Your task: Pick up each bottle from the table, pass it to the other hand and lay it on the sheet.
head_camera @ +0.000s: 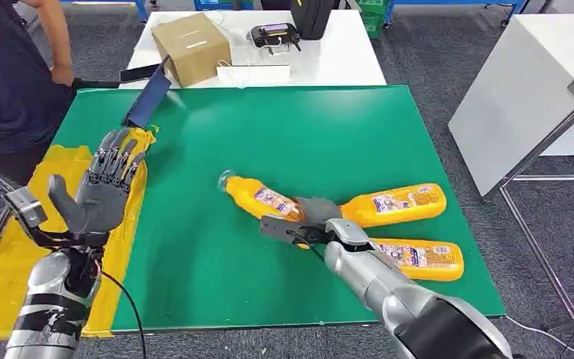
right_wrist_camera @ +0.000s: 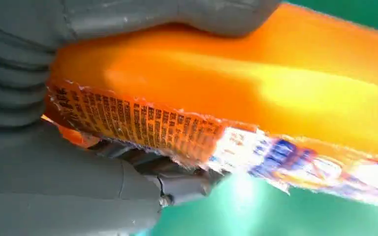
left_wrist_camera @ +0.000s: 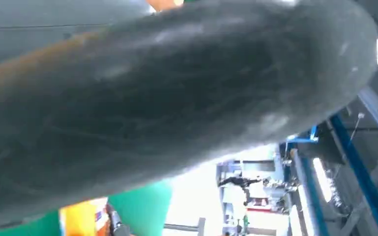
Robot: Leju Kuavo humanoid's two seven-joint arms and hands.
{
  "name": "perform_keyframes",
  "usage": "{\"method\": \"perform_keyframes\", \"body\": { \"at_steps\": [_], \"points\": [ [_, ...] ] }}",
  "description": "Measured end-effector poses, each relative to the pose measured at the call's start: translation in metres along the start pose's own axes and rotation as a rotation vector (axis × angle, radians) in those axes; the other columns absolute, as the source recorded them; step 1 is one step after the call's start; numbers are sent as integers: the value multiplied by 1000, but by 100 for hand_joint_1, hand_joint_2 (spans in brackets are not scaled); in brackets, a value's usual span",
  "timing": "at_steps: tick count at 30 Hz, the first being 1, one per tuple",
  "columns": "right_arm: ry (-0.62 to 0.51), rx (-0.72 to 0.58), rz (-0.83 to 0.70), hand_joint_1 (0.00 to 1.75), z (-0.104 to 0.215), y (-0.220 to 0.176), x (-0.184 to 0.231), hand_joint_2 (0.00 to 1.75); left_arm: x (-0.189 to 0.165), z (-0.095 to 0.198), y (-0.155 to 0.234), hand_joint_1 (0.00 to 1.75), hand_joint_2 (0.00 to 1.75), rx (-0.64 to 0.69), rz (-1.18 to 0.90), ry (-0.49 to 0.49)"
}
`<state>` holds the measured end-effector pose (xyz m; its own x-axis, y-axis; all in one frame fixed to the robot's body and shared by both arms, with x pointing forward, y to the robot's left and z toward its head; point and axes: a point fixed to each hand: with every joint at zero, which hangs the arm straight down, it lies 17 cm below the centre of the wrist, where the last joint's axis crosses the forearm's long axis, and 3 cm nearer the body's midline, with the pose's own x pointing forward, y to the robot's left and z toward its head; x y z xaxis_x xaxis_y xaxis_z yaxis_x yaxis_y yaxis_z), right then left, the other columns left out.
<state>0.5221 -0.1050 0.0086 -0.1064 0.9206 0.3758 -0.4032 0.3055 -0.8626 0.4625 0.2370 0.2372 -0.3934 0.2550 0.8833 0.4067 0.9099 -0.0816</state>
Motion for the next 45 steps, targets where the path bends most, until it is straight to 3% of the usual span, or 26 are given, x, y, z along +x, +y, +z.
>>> {"method": "perform_keyframes", "body": {
  "at_steps": [1, 2, 11, 16, 23, 30, 37, 45],
  "points": [
    [-30, -78, -58, 175, 0, -13, 5, 175, 3, 4, 1, 0, 0, 19, 5, -6],
    [-54, -142, -106, 175, 1, -25, 10, 175, 5, 9, 0, 0, 175, 29, 12, -8],
    [-207, -461, -411, 175, 35, -109, 50, 175, 16, 33, -16, 0, 175, 69, 65, -39],
    [-392, -617, -579, 175, 83, -151, 80, 175, 20, 36, -17, 0, 175, 112, 118, -44],
    [-561, -564, -532, 175, 122, -145, 149, 175, 23, 44, -29, 0, 175, 113, 201, -49],
    [-619, -531, -536, 175, 133, -142, 171, 175, 23, 44, -34, 0, 175, 106, 209, -48],
    [-734, -300, -419, 175, 146, -78, 233, 175, 22, 45, -65, 0, 175, 22, 250, -40],
    [-796, -140, -282, 175, 159, -17, 267, 175, 16, 50, -97, 0, 175, -70, 286, -18]
  ]
}}
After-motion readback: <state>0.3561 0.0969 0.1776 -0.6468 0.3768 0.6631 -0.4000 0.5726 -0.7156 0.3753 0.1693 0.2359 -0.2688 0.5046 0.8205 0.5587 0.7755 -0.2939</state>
